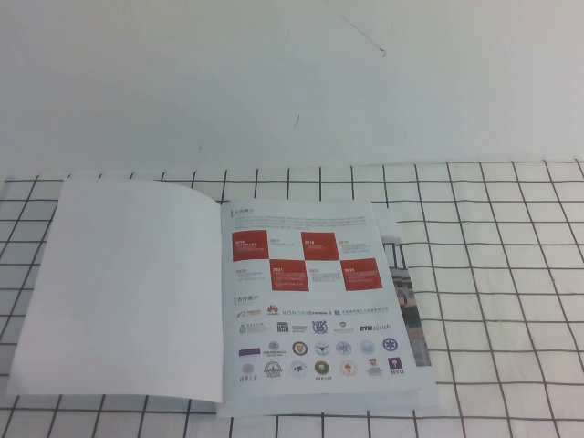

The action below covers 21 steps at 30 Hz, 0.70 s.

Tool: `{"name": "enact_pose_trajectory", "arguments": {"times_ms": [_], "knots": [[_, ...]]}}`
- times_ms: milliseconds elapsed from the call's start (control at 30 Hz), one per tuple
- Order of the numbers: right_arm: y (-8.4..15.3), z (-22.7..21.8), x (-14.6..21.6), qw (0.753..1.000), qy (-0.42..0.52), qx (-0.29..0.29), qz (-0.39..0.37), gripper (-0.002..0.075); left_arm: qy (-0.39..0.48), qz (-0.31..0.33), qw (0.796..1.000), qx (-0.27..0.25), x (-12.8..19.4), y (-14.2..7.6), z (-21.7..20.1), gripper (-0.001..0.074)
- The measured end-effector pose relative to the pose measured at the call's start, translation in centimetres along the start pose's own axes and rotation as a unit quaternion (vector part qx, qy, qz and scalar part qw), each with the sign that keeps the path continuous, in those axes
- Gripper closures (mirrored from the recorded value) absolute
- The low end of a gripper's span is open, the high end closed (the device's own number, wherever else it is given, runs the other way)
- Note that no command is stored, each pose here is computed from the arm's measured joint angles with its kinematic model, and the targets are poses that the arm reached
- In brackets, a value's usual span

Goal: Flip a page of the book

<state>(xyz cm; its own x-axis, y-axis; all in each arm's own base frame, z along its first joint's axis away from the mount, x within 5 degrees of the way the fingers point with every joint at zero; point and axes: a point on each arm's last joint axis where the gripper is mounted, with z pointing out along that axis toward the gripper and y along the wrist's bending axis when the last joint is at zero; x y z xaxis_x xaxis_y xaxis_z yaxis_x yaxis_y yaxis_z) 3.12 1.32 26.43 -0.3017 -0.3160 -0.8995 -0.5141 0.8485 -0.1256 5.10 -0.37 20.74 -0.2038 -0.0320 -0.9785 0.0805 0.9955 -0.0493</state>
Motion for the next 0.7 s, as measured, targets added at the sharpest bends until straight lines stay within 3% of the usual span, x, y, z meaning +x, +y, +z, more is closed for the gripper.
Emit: {"name": "enact_pose_trajectory", "arguments": {"times_ms": [100, 200, 700], "knots": [[0.0, 0.0, 0.0, 1.000, -0.001, 0.000, 0.000, 0.0728, 0.041, -0.037, 0.998, -0.003, 3.0, 0.1, 0.8, 0.0738], [0.0, 0.0, 0.0, 1.000, 0.000, 0.000, 0.000, 0.0728, 0.054, -0.065, 0.996, 0.000, 3.4, 0.0, 0.8, 0.0738], [0.0, 0.1, 0.1, 1.000, 0.000, 0.000, 0.000, 0.0728, 0.052, -0.039, 0.998, 0.007, 3.3, -0.1, 0.8, 0.0738]]}}
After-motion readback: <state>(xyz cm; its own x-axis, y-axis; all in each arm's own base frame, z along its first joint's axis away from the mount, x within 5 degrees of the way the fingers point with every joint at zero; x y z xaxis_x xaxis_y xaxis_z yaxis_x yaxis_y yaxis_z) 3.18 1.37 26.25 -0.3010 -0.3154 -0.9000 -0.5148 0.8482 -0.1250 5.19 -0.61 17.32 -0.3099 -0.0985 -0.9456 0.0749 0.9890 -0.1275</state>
